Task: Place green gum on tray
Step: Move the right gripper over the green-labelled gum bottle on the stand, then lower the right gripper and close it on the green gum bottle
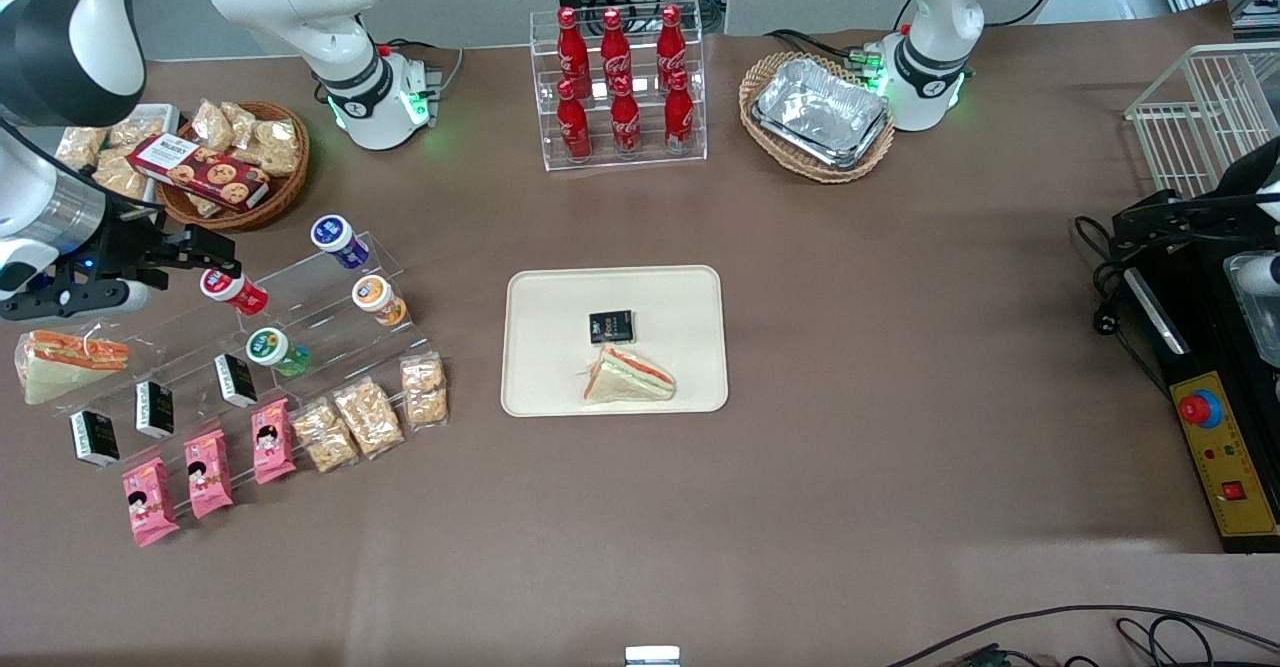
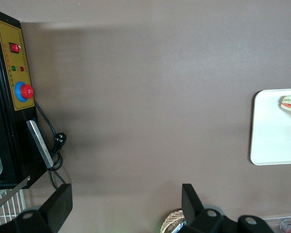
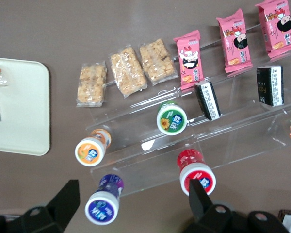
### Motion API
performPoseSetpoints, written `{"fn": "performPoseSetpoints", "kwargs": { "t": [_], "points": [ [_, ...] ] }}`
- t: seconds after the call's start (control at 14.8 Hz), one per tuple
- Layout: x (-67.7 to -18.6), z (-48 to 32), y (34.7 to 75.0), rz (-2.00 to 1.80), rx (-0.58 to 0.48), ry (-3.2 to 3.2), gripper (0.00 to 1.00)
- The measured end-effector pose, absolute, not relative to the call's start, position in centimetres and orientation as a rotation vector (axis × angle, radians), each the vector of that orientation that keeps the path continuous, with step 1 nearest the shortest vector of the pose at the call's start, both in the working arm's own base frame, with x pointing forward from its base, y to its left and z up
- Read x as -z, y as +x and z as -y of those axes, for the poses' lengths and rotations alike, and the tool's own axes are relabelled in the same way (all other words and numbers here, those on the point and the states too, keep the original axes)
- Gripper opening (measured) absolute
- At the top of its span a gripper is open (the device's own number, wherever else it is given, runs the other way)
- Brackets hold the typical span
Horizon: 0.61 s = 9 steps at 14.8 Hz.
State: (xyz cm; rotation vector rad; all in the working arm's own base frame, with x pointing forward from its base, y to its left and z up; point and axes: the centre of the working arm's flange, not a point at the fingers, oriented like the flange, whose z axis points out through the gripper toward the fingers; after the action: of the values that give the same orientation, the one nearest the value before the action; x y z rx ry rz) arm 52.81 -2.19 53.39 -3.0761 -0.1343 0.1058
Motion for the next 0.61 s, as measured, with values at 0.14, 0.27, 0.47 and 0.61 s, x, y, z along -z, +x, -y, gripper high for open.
{"fn": "performPoseSetpoints", "kwargs": {
  "t": [0.14, 0.27, 0.47, 0.61],
  "points": [
    [-51.7, 3.0, 52.7, 0.151, -0.088, -3.075, 1.00],
    [-49.7, 3.2, 52.7, 0.164, -0.089, -3.076, 1.00],
    [-46.6, 3.4, 53.1, 0.191, -0.096, -3.106, 1.00],
    [-44.5, 3.4, 53.7, 0.228, -0.109, -3.121, 1.00]
  ]
}}
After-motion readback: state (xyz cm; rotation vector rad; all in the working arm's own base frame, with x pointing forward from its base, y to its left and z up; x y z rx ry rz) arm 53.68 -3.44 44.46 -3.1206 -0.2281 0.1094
